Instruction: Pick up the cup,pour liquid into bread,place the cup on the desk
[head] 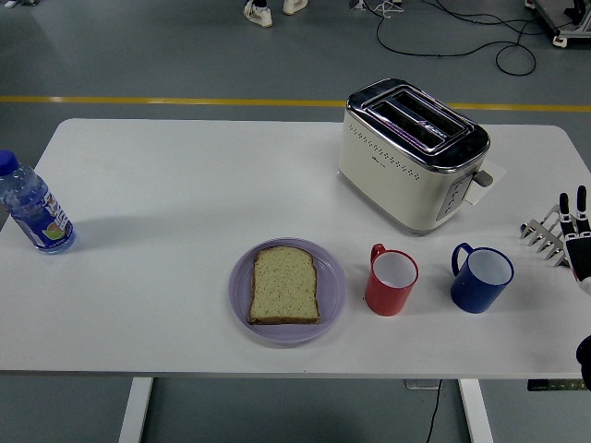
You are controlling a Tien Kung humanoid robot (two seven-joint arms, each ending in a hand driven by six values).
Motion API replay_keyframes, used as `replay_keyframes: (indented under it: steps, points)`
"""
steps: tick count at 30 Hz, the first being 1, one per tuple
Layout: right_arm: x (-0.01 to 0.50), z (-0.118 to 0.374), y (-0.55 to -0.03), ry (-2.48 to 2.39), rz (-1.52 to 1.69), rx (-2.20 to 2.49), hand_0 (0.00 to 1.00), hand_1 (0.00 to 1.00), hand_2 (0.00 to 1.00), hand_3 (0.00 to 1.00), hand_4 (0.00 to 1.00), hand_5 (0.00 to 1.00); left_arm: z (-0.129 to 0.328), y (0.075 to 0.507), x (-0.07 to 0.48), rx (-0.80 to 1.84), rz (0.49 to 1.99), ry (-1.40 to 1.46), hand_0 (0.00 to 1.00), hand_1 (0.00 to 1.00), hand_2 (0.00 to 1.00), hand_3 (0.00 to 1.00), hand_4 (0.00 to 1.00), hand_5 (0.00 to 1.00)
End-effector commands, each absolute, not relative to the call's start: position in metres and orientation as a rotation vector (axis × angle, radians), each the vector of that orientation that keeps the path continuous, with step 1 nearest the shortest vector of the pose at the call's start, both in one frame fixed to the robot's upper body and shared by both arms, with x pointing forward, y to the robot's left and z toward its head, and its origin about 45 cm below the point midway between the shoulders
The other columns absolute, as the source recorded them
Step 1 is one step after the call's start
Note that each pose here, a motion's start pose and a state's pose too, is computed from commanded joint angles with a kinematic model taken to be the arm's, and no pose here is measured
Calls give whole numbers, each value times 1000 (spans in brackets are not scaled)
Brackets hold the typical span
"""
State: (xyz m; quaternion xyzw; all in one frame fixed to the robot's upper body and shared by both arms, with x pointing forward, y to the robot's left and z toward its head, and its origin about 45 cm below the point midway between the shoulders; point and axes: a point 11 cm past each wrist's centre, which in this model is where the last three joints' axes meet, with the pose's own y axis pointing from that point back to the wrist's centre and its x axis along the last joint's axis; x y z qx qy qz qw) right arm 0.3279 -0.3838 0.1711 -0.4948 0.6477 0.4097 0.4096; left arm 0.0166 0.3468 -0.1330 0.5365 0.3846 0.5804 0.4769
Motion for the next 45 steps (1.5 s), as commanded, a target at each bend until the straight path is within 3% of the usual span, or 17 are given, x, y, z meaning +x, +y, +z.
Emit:
replay_keyframes:
  steps: [45]
  points:
    - [334, 198, -392, 1602, 964, -1276, 604, 554, 633, 608, 586, 252, -130, 351, 40, 1283, 1440, 907, 645, 605, 585, 525, 293, 763]
